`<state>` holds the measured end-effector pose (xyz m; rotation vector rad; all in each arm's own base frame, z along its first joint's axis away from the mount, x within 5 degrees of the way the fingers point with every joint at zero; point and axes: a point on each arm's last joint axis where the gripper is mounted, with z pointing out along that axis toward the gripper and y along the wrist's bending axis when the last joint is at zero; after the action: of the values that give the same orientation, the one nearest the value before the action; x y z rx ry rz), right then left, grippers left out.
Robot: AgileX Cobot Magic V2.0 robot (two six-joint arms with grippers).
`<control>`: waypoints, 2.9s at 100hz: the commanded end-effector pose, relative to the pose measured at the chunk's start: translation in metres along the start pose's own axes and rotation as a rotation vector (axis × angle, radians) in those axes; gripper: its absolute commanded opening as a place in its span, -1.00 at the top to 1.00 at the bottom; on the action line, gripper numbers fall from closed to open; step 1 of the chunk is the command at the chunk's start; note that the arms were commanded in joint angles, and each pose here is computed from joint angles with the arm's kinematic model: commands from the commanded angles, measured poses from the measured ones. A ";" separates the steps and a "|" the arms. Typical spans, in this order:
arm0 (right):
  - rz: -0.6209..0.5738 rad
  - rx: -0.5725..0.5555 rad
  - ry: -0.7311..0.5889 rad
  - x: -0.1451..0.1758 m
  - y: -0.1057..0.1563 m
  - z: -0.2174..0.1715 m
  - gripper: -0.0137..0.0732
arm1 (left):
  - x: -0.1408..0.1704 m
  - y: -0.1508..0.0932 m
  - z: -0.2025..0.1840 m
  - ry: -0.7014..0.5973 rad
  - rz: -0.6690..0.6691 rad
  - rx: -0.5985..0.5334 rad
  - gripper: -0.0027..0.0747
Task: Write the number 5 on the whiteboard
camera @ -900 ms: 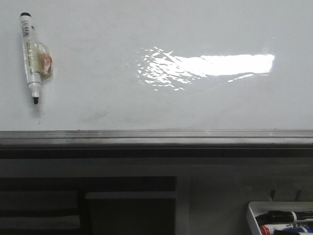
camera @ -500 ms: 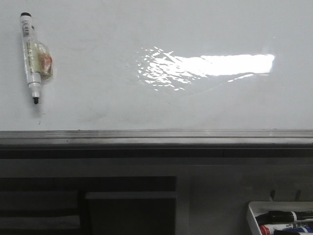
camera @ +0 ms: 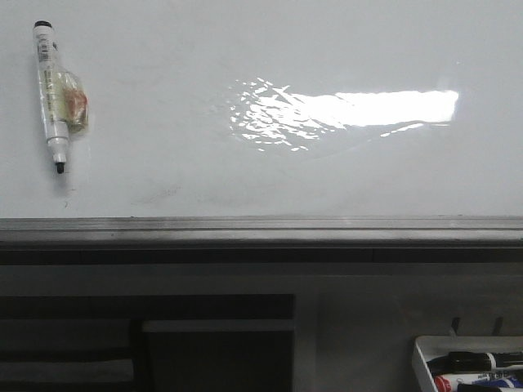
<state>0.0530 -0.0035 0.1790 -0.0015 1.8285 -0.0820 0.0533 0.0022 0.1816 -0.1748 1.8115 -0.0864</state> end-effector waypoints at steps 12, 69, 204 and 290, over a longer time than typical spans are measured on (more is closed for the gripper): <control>-0.010 0.008 -0.010 0.006 0.000 0.001 0.83 | -0.001 0.000 0.000 -0.076 -0.011 0.014 0.98; -0.010 0.008 -0.010 0.006 0.000 0.001 0.83 | -0.007 0.003 -0.001 -0.132 0.174 -0.031 0.98; 0.248 -0.048 -0.169 -0.042 0.001 -0.001 0.83 | -0.074 -0.012 -0.004 -0.170 0.017 0.026 0.98; 0.216 -0.053 -0.073 -0.071 0.001 0.011 0.83 | -0.109 -0.041 0.018 -0.266 0.037 0.278 -0.08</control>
<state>0.0775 0.0012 0.2250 0.1694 1.8583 0.1376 0.0950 -0.0107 0.2701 -0.0150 1.6111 -0.1891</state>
